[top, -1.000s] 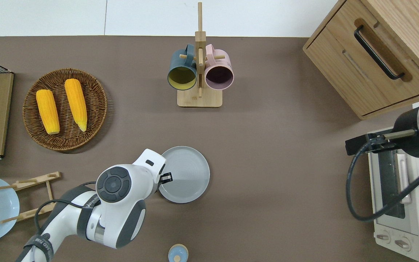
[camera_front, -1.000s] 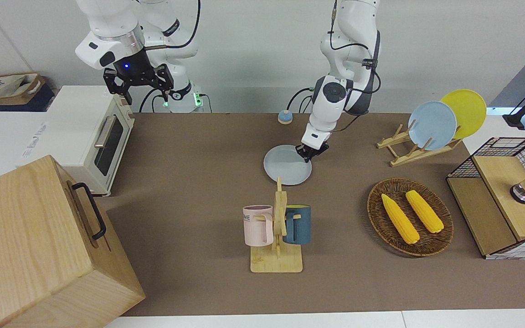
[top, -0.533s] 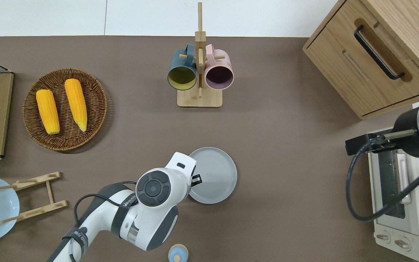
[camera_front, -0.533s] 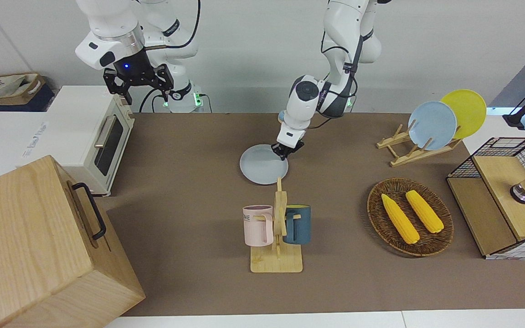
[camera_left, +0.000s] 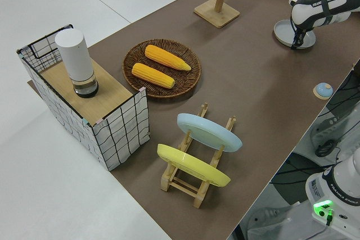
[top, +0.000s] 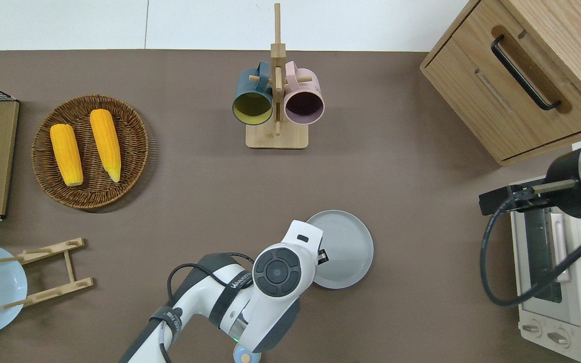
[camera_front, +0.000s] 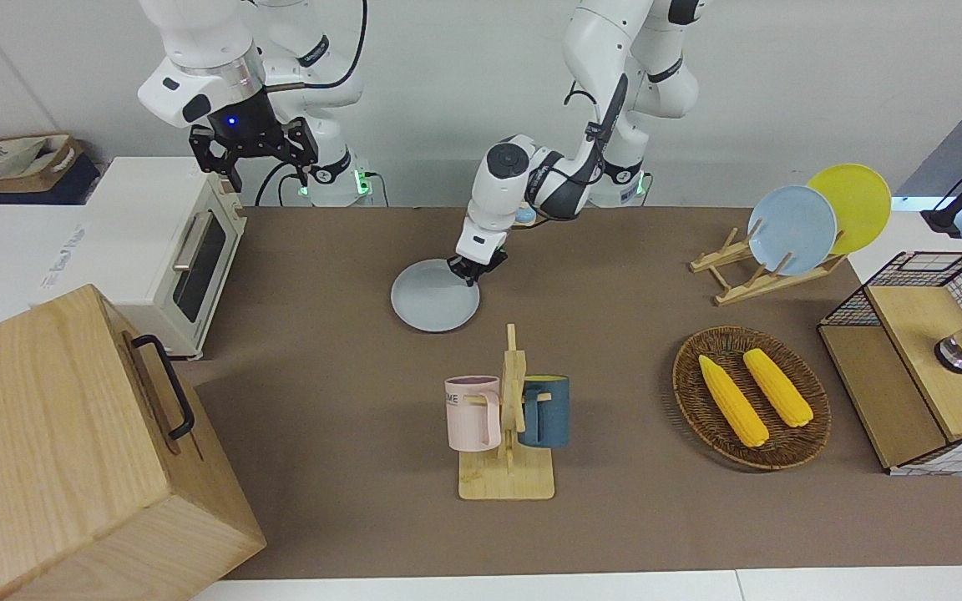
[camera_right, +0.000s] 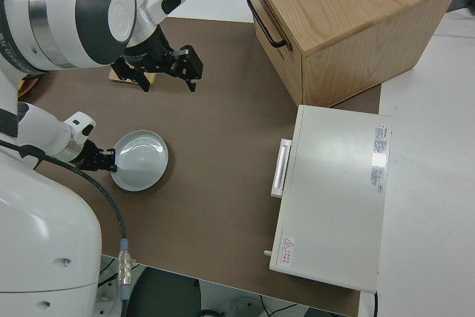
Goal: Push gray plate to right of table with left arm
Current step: 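Push the gray plate with the left gripper across the table toward the right arm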
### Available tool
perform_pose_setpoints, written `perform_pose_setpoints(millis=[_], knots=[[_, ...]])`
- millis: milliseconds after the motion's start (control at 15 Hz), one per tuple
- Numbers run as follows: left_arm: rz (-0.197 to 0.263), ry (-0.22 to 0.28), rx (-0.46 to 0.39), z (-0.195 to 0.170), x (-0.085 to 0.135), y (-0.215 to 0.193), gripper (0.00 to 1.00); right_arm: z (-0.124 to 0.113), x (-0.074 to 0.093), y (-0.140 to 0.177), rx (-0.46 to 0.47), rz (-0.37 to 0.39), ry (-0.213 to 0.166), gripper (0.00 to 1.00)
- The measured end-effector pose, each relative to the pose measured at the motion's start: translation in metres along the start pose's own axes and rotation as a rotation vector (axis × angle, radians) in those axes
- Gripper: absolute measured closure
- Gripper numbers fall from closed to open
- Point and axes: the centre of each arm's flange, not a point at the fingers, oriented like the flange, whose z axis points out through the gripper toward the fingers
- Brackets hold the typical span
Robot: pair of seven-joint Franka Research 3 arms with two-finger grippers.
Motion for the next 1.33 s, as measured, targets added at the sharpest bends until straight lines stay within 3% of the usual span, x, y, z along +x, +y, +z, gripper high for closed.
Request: perform_pose_setpoints(millis=[667, 1133, 1267, 1333], knots=[[-0.029, -0.020, -0.026, 0.011, -0.028, 0.040, 0.95, 0.000, 0.000, 0.000, 0.000, 0.000, 0.000, 0.01], [-0.020, -0.015, -0.027, 0.012, -0.031, 0.045, 0.95, 0.000, 0.000, 0.000, 0.000, 0.000, 0.000, 0.01], [0.004, -0.001, -0.014, 0.014, -0.031, 0.045, 0.86, 0.000, 0.000, 0.000, 0.000, 0.000, 0.000, 0.01], [0.017, 0.007, -0.007, 0.014, -0.031, 0.045, 0.77, 0.000, 0.000, 0.000, 0.000, 0.000, 0.000, 0.01]])
